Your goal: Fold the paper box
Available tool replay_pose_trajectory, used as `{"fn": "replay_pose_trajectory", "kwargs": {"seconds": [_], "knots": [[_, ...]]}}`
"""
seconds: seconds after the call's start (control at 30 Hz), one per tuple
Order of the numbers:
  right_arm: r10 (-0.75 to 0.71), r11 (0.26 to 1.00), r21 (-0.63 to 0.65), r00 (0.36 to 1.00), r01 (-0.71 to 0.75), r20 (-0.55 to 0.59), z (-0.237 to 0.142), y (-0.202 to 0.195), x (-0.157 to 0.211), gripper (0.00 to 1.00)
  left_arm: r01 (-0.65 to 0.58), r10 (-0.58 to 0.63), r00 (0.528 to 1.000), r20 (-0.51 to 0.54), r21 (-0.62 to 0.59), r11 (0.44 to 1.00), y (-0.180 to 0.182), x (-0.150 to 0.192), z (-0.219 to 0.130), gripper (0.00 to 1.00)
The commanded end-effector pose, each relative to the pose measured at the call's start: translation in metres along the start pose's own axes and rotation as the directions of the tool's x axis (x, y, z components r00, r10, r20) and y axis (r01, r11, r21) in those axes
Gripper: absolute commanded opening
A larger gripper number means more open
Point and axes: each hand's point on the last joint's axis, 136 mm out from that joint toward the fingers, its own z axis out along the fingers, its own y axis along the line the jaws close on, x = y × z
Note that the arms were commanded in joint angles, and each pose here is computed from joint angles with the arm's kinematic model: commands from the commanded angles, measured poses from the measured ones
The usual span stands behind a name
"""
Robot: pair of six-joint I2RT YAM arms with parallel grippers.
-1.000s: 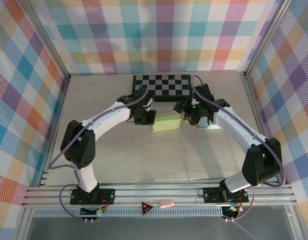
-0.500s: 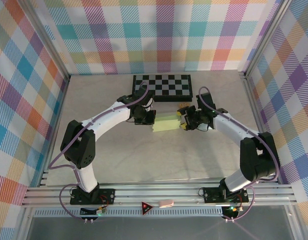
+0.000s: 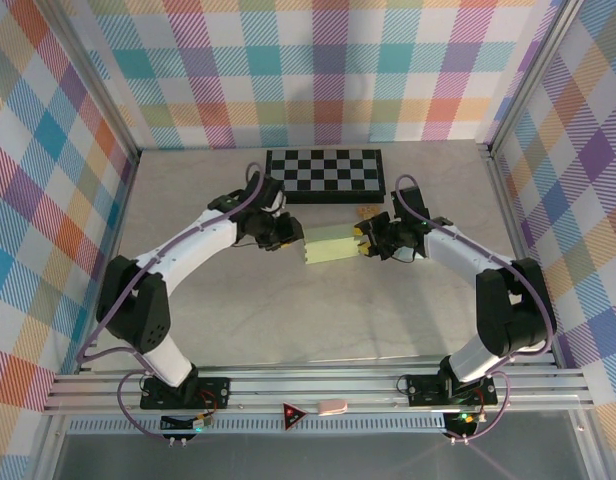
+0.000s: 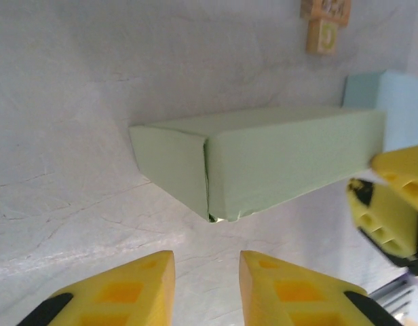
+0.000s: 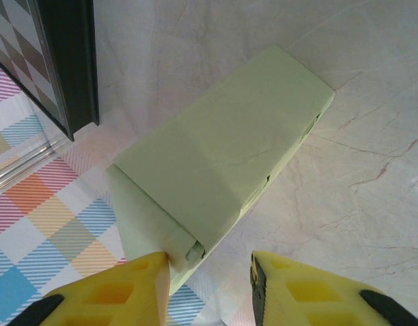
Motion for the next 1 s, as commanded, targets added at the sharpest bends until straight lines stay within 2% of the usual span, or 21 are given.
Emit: {"fn": "replay_pose_trajectory", "kwargs": {"seconds": [0.0,0.2,0.5,0.87,0.93,0.97], "knots": [[0.036,0.994,0.107,0.999,-0.038,0.024,0.007,-0.028,-0.008,0.35,0.149,-0.148,0.989,-0.011,0.094,0.984,-0.009,-0.005,0.002,0.33],[0.032,0.993,0.114,0.999,-0.035,0.023,0.006,-0.026,-0.008,0.35,0.208,-0.204,0.978,-0.045,0.136,0.969,-0.015,-0.009,0.019,0.35],[0.033,0.992,0.122,0.999,-0.035,0.021,0.007,-0.028,-0.008,0.34,0.213,-0.206,0.976,-0.075,0.100,0.972,-0.005,-0.008,0.041,0.35],[0.030,0.990,0.138,0.999,-0.034,0.030,0.003,-0.026,-0.008,0.33,0.204,-0.196,0.975,-0.101,0.078,0.976,0.006,0.000,0.053,0.22],[0.008,0.992,0.128,0.999,-0.015,0.053,-0.005,-0.018,-0.006,0.38,0.204,-0.196,0.975,-0.102,0.079,0.976,0.007,0.001,0.053,0.22],[-0.015,0.993,0.119,0.997,0.006,0.077,-0.012,-0.010,-0.005,0.44,0.205,-0.196,0.975,-0.102,0.078,0.976,0.007,0.002,0.053,0.22]]}}
